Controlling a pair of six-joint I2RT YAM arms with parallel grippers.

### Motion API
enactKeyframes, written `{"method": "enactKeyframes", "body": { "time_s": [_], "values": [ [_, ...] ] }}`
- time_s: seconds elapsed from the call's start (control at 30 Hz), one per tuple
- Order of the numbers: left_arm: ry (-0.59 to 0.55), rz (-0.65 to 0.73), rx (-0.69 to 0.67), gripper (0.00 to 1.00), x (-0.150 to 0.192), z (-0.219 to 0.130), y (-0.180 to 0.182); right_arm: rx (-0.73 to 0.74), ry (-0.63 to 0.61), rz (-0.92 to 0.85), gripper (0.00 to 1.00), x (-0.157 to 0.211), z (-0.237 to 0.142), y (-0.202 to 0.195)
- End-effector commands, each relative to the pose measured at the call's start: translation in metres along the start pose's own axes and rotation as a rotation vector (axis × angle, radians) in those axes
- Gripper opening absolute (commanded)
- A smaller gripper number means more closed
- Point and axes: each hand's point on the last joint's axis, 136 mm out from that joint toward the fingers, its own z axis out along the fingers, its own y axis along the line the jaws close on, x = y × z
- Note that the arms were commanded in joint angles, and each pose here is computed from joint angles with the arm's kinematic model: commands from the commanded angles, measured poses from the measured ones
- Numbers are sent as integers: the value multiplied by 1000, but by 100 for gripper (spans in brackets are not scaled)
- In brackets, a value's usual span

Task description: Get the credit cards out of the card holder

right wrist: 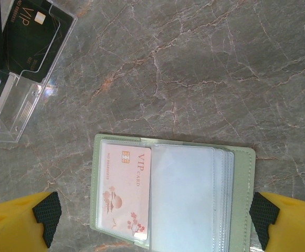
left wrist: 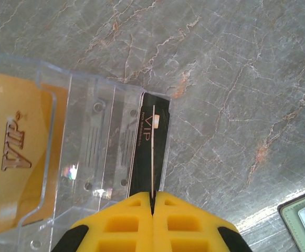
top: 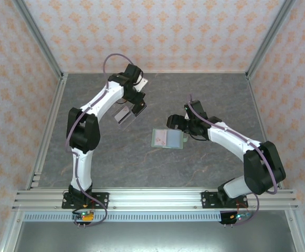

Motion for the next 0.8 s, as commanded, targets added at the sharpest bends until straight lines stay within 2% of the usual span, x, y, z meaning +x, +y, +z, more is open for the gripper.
{"method": "enactKeyframes", "body": {
  "time_s": [0.0, 0.37, 0.77],
  "values": [
    [22, 43, -9, 0, -3, -4, 3, -12, -16, -17, 95, -6, 0, 3],
    [112, 80, -64, 0, 3, 17, 15, -5, -5, -12, 94, -6, 1, 3],
    [176, 110, -9, 0, 16, 32, 7, -18, 33, -13, 92, -1, 7, 5]
  ]
}}
